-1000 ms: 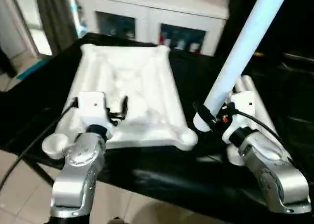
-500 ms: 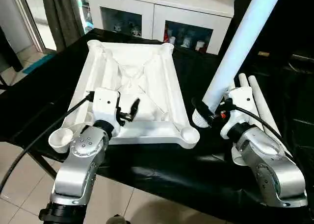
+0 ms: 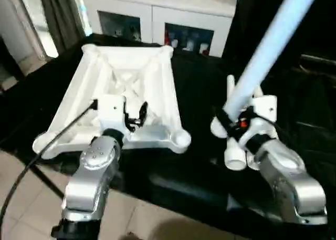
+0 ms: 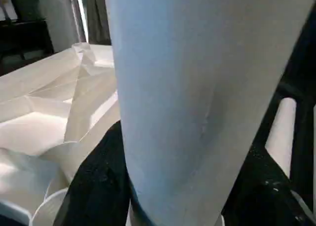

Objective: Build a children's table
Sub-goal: Pick table leg

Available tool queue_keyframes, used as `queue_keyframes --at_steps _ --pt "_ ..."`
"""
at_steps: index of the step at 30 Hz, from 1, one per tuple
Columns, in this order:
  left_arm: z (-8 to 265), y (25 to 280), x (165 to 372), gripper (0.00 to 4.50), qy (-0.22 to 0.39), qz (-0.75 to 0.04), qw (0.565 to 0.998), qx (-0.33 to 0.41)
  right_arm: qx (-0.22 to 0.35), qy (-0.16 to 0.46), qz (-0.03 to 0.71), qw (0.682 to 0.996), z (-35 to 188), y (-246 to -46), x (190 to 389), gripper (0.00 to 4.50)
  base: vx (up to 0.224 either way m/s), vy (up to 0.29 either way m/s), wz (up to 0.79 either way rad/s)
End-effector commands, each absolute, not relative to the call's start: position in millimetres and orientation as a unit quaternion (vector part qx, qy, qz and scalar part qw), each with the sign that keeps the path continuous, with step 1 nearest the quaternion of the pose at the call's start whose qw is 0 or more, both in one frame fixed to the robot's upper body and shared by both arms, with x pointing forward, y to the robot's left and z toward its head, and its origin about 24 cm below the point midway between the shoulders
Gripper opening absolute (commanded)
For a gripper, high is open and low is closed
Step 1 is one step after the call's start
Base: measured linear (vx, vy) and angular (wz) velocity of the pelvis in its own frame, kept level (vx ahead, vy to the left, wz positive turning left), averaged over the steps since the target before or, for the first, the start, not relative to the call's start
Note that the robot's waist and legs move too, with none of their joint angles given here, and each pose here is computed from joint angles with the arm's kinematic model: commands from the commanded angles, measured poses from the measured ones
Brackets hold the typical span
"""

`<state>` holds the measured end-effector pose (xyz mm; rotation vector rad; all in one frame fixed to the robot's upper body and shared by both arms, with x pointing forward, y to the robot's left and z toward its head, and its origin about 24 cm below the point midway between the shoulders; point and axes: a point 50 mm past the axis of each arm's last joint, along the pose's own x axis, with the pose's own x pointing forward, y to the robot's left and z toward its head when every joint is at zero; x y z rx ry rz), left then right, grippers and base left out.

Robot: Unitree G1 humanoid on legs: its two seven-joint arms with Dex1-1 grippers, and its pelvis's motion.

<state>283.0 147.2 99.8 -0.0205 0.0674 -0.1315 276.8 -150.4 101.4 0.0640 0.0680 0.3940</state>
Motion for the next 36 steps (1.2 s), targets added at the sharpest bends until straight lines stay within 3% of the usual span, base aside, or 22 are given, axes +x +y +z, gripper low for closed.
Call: queue_keyframes --at_steps 1,12,31,36 --pt "105 149 281 4.01 0.025 -0.066 0.997 -0.023 0.035 0.024 0.203 0.978 107 -147.5 275.6 1.9 -0.042 -0.108 0.0" --pt "103 153 275 4.01 0.034 -0.056 0.997 -0.027 0.014 0.032 0.242 0.97 105 -136.2 274.8 1.9 0.001 -0.026 0.13" --pt "102 149 279 4.01 0.039 -0.076 0.996 -0.012 0.016 0.025 0.226 0.974 106 -143.3 278.3 1.9 0.084 -0.008 0.08" --pt "101 145 278 4.01 0.038 -0.15 0.988 -0.002 0.035 0.02 0.242 0.97 108 -140.5 276.8 1.9 0.0 0.0 0.0"
